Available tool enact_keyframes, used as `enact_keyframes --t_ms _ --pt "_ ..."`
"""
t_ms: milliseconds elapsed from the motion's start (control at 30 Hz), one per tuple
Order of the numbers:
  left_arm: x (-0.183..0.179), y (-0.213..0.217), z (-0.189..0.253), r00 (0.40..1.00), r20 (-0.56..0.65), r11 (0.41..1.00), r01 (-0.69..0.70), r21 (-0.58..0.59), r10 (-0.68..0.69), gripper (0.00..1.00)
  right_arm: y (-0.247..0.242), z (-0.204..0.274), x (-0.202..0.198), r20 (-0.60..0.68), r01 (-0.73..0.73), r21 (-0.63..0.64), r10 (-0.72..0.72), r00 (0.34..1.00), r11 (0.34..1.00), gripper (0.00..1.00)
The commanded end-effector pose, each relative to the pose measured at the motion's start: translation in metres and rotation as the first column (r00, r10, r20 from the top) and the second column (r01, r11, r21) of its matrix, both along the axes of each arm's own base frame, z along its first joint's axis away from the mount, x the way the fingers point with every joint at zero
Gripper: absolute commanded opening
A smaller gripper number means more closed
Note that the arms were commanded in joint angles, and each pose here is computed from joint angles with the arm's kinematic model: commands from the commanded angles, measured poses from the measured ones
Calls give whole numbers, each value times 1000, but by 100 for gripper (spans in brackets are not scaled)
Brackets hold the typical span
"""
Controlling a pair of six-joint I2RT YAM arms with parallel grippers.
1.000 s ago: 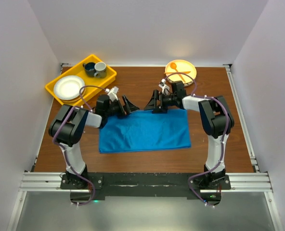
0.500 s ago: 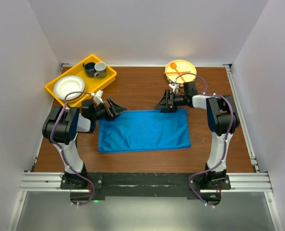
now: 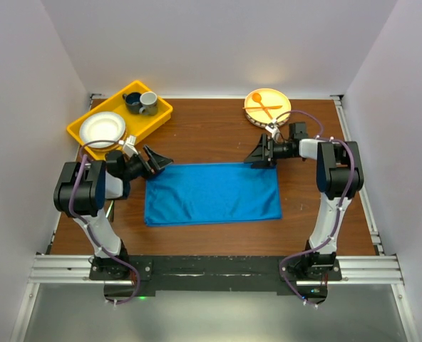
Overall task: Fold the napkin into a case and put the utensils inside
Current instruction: Smooth out the rectangle-folded napkin at the center of the board.
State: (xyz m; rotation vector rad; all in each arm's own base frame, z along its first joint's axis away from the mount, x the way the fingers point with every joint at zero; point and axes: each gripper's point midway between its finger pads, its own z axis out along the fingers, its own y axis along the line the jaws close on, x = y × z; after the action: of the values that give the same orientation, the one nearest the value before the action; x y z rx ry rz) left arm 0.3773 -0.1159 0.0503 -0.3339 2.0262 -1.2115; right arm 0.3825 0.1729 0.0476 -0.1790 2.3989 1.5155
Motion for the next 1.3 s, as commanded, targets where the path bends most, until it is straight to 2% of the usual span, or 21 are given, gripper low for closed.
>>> enact_keyframes --t_ms 0,600,800,833,867,933,967,1000,1033,1067,1100,1167,1200,1233,1267 --pt "-9 26 -37 989 -108 993 -89 82 98 100 -46 -56 -10 -83 62 -211 -81 993 976 98" --pt "-7 34 -36 985 -123 990 -112 82 121 100 -89 -66 -10 -116 99 -241 -130 985 966 95" --pt "-1 25 -9 998 -38 997 -50 63 52 100 -92 -69 -11 -130 120 -272 -160 979 955 93" --pt "0 23 -4 999 -26 997 -37 70 39 100 -93 -67 -10 -121 122 -278 -161 980 953 92" --pt "8 21 12 999 37 995 -16 100 12 100 -93 -65 -11 -115 122 -283 -160 980 951 92" --pt "6 12 18 999 33 990 33 141 -38 100 -94 -55 -13 -94 115 -292 -148 985 950 90" --pt "20 12 40 986 139 971 60 232 -94 100 -95 -48 -13 -80 111 -288 -140 987 951 89" --pt "12 11 30 990 58 954 104 281 -125 100 -92 -40 -18 -87 95 -278 -124 988 956 89" --pt "11 1 34 981 62 924 150 352 -183 100 -89 -20 -16 -25 84 -261 -94 995 962 88" --pt "27 7 56 950 161 850 154 503 -267 100 -89 -8 -12 10 79 -253 -79 997 964 88" --pt "9 5 41 952 42 783 223 581 -303 100 -87 4 -16 8 66 -247 -66 998 967 88" --pt "2 -3 54 887 64 624 269 734 -457 100 -83 36 -12 85 39 -234 -19 996 972 86" --pt "-14 1 47 873 -3 569 321 757 -488 100 -81 43 -11 124 17 -244 14 992 970 85" --pt "-25 -1 45 845 -22 522 350 778 -534 100 -81 46 -9 144 13 -277 28 989 961 84" --pt "-34 1 49 799 -19 447 355 821 -601 99 -80 56 -7 182 10 -307 48 982 952 81"
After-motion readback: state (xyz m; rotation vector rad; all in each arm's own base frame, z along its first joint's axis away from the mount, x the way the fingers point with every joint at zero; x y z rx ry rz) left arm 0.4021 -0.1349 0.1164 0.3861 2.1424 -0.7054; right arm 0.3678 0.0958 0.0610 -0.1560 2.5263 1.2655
